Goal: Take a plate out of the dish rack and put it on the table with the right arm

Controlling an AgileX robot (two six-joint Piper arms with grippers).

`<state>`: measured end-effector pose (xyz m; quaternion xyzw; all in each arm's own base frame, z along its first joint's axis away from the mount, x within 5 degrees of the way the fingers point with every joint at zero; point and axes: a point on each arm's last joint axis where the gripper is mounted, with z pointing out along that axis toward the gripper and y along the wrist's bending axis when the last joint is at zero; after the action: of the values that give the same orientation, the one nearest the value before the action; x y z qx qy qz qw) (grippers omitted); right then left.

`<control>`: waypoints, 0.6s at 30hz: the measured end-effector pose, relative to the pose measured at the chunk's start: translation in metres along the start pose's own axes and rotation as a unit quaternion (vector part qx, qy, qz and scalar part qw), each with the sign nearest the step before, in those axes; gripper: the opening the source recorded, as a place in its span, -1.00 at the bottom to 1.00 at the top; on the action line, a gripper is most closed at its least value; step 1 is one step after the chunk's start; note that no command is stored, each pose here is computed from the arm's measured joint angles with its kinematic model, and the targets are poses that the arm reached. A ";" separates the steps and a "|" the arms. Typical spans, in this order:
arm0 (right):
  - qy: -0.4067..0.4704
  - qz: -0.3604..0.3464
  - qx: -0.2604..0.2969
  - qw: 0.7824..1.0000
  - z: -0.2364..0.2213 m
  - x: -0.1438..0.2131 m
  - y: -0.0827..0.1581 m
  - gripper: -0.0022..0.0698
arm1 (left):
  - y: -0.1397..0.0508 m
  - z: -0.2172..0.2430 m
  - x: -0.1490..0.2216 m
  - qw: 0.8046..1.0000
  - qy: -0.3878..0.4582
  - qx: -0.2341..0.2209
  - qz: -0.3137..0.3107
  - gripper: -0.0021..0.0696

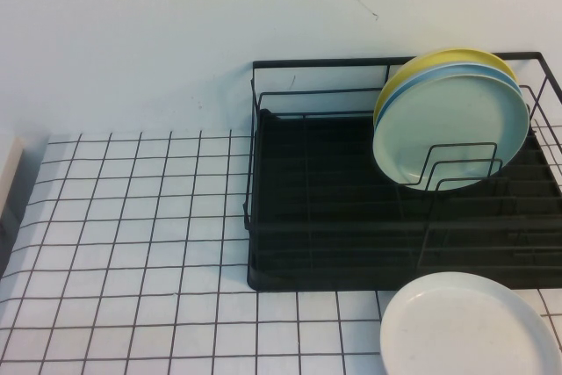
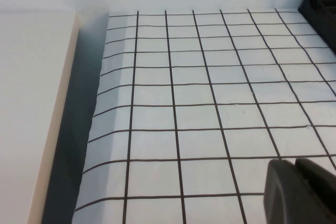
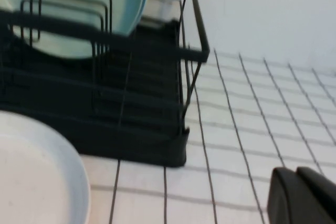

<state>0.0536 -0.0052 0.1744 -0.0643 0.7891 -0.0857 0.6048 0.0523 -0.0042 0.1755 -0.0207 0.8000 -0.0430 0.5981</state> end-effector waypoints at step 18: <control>-0.398 0.005 0.044 0.916 -0.029 -0.066 -0.008 -0.95 | 0.000 0.000 0.000 1.000 0.000 0.000 -0.001 -0.95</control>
<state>0.0427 0.0026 0.2462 -0.0624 0.4785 -0.0848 0.8718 0.0523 -0.0042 0.1755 -0.0212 0.8000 -0.0433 0.5981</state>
